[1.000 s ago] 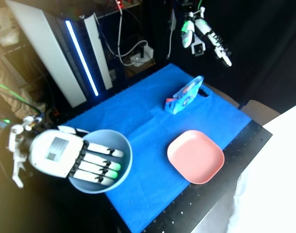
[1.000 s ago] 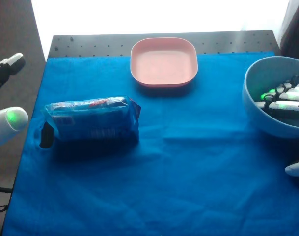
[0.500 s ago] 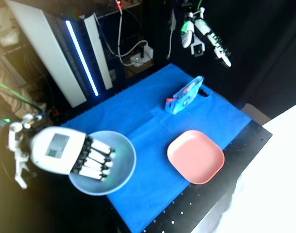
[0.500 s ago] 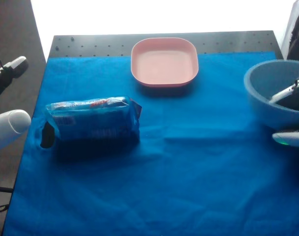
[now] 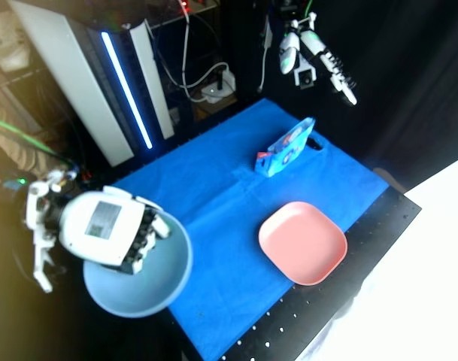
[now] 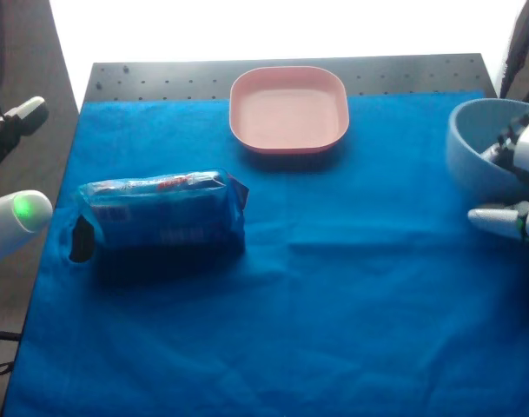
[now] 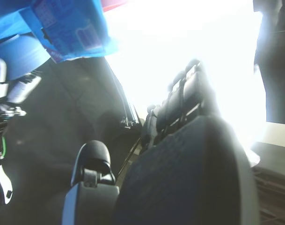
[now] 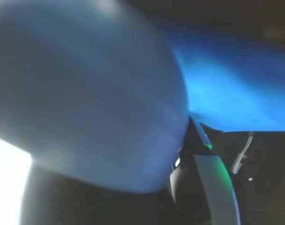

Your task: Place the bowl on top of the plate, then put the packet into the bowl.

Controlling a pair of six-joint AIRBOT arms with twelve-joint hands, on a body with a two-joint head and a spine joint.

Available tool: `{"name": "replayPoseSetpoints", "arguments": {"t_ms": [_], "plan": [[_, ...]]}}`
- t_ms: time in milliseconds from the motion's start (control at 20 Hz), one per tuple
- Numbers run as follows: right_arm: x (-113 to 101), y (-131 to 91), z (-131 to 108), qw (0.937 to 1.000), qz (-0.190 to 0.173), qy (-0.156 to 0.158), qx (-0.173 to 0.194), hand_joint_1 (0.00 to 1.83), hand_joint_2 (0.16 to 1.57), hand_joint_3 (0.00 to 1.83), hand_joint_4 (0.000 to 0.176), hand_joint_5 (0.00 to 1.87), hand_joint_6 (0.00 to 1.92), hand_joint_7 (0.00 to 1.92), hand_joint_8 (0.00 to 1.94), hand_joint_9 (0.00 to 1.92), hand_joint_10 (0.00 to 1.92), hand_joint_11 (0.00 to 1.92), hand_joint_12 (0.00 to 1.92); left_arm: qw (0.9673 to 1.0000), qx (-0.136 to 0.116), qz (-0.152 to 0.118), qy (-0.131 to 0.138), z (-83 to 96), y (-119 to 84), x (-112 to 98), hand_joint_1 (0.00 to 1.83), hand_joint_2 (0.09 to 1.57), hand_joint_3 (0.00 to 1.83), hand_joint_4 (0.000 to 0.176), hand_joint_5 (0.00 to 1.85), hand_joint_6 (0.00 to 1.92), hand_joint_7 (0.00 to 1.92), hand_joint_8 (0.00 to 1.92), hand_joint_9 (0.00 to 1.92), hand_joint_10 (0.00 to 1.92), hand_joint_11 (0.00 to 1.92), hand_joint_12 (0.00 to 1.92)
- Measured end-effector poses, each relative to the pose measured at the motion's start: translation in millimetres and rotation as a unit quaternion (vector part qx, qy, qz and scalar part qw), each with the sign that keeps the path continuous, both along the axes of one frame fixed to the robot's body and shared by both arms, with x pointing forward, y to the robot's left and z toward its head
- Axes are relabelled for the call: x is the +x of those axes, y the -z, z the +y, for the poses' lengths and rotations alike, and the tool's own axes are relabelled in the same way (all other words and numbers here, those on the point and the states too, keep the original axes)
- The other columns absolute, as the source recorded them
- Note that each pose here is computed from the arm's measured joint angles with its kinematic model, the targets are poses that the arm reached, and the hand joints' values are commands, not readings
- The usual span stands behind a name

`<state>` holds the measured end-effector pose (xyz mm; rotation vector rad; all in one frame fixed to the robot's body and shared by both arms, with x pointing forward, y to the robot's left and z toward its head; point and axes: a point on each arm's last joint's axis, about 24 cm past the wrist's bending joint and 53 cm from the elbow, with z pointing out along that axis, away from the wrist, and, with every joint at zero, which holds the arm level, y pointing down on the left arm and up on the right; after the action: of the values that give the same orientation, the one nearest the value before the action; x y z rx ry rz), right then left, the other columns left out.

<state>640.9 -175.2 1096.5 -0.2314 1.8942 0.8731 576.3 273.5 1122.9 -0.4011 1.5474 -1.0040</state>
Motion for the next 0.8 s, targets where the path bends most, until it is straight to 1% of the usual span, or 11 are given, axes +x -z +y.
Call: {"name": "replayPoseSetpoints", "arguments": {"t_ms": [200,300,350,450,500,550,600,650,700,750,800], "plan": [[1.7,-14.8,9.5,0.9996,-0.018,-0.01,0.018,0.66,1.41,0.0,0.0,0.91,1.92,1.48,1.94,1.64,1.92,1.63,1.92,1.0,0.0,0.0,-0.001,0.3,0.0,0.1,0.01,1.26,0.01,0.134,0.0,0.0,0.0,0.0,0.0,0.0,0.0,0.0],[8.0,-36.6,18.4,0.9982,-0.041,-0.014,0.04,0.52,1.44,0.0,0.0,1.02,1.92,1.46,1.94,1.62,1.92,1.63,1.92,1.0,0.0,0.0,0.002,-0.7,-0.1,-0.3,0.01,1.25,0.0,0.147,0.0,0.0,0.0,0.0,0.0,0.0,0.0,0.0],[10.2,-45.3,22.2,0.9972,-0.052,-0.017,0.051,0.47,1.46,0.0,0.0,1.05,1.92,1.45,1.94,1.61,1.92,1.63,1.92,1.0,0.0,0.0,0.002,-0.8,-0.1,-0.3,0.0,1.24,0.0,0.165,0.01,0.0,0.0,0.0,0.0,0.0,0.0,0.0],[12.6,-54.1,31.8,0.9955,-0.064,-0.026,0.066,0.48,1.46,0.0,0.0,0.98,1.92,1.4,1.94,1.58,1.92,1.64,1.92,1.0,0.0,0.0,0.001,-0.6,-0.1,-0.2,0.0,1.23,0.0,0.168,0.01,0.0,0.0,0.0,0.0,0.0,0.0,0.0],[14.2,-56.6,36.2,0.9948,-0.069,-0.03,0.068,0.44,1.46,0.0,0.025,1.0,1.92,1.4,1.94,1.58,1.92,1.63,1.92,1.0,0.0,0.0,0.001,-0.5,-0.1,-0.2,0.0,1.24,0.0,0.172,0.01,0.0,0.0,0.0,0.0,0.0,0.0,0.0],[16.8,-58.6,39.8,0.9943,-0.073,-0.032,0.072,0.44,1.46,0.0,0.025,1.0,1.92,1.4,1.94,1.58,1.92,1.63,1.92,1.0,0.0,0.0,0.0,0.0,-0.1,0.0,0.0,1.24,0.0,0.172,0.01,0.0,0.0,0.0,0.0,0.0,0.0,0.0],[21.9,-62.2,43.4,0.9933,-0.079,-0.031,0.078,0.47,1.46,0.0,0.104,1.01,1.92,1.38,1.94,1.56,1.92,1.61,1.92,1.0,0.0,0.0,0.0,0.0,-0.2,0.0,0.01,1.26,0.0,0.163,0.02,0.01,0.0,0.0,0.0,0.0,0.0,0.0],[26.5,-64.5,45.3,0.9927,-0.083,-0.03,0.082,0.47,1.46,0.0,0.104,1.01,1.92,1.38,1.94,1.56,1.92,1.61,1.92,1.0,0.0,0.0,0.001,-0.6,-0.1,-0.2,0.01,1.26,0.0,0.163,0.02,0.01,0.0,0.0,0.0,0.0,0.0,0.0],[32.4,-66.3,48.5,0.9919,-0.087,-0.028,0.087,0.32,1.47,0.01,0.107,1.09,1.92,1.43,1.94,1.57,1.92,1.59,1.92,1.0,0.0,0.0,0.002,-0.7,-0.1,-0.3,0.02,1.26,0.0,0.16,0.03,0.01,0.0,0.0,0.0,0.0,0.0,0.0],[37.1,-66.4,52.5,0.9915,-0.089,-0.028,0.091,0.34,1.48,0.0,0.104,1.09,1.92,1.43,1.94,1.57,1.92,1.6,1.92,1.0,0.0,0.0,0.002,-0.3,-0.2,0.1,0.02,1.25,0.0,0.161,0.02,0.01,0.0,0.0,0.0,0.0,0.0,0.0],[40.5,-66.5,56.9,0.9912,-0.09,-0.028,0.093,0.32,1.5,0.0,0.048,1.06,1.92,1.43,1.94,1.57,1.92,1.59,1.92,1.0,0.0,-0.001,0.001,0.1,-0.5,0.4,0.01,1.25,0.0,0.161,0.03,0.01,0.0,0.0,0.0,0.0,0.0,0.0]]}}
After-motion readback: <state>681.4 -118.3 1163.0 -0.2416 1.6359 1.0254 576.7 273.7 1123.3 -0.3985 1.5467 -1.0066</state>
